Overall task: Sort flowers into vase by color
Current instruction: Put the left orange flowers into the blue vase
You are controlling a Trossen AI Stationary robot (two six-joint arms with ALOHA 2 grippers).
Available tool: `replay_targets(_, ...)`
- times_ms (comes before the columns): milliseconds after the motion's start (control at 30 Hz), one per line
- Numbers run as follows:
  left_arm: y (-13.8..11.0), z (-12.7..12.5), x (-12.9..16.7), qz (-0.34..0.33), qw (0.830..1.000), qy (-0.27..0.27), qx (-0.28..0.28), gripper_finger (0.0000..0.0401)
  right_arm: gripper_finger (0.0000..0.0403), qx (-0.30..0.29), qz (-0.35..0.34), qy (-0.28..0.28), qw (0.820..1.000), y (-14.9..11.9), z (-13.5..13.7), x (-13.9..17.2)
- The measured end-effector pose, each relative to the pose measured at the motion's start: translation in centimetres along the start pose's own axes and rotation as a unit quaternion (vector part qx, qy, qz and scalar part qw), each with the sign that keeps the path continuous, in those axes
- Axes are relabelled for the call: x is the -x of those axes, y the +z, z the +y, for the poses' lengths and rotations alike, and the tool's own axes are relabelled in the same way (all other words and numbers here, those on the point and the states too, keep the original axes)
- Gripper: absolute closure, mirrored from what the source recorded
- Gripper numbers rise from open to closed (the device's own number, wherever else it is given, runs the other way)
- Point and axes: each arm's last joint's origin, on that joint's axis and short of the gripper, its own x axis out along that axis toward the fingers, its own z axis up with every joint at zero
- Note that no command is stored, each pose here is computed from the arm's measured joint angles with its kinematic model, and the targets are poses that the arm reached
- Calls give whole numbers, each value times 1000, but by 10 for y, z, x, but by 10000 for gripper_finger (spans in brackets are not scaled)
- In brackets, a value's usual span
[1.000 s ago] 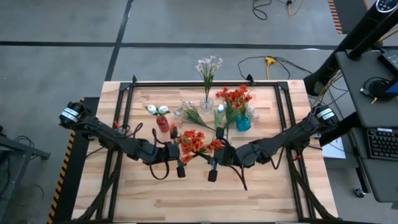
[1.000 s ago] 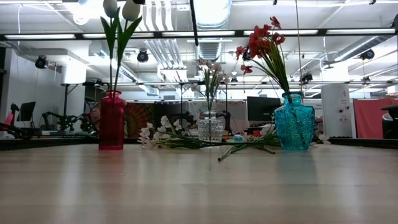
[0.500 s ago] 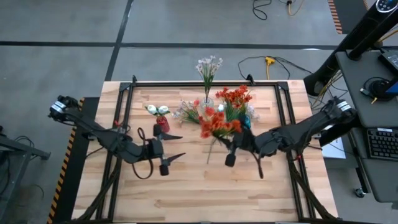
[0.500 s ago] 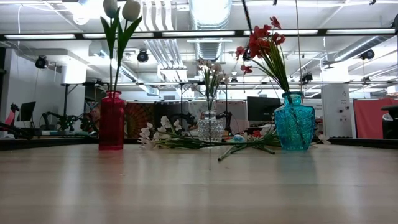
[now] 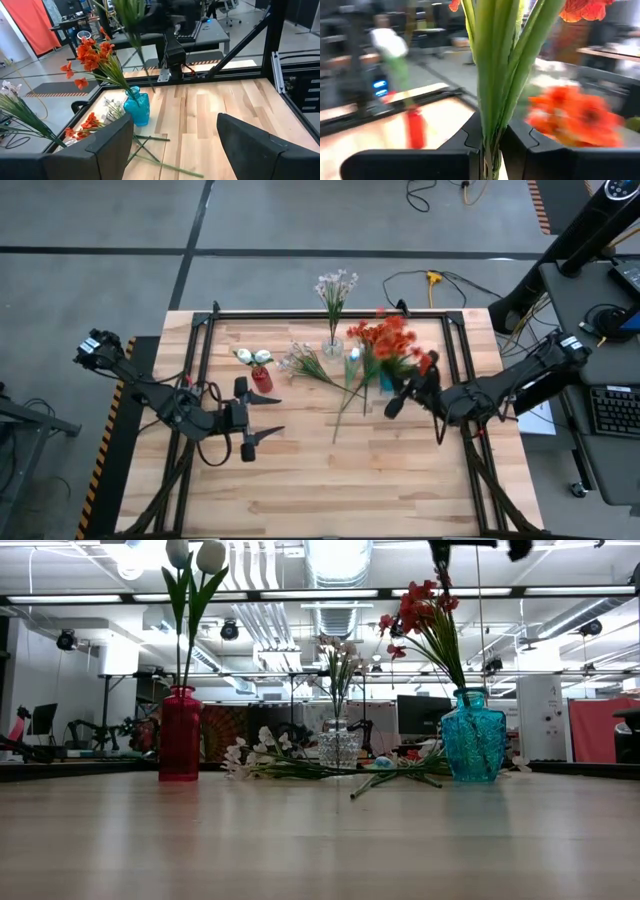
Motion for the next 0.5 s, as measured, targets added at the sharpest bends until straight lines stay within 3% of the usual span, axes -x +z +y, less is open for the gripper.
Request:
replay_targets(133, -2, 0, -1, 9, 1000, 1, -9, 132, 365, -14, -8, -65, 998, 0, -10, 3)
replay_targets(500, -5, 1, -1, 20, 999, 28, -22, 132, 365, -5, -17, -150, 989, 10, -27, 9)
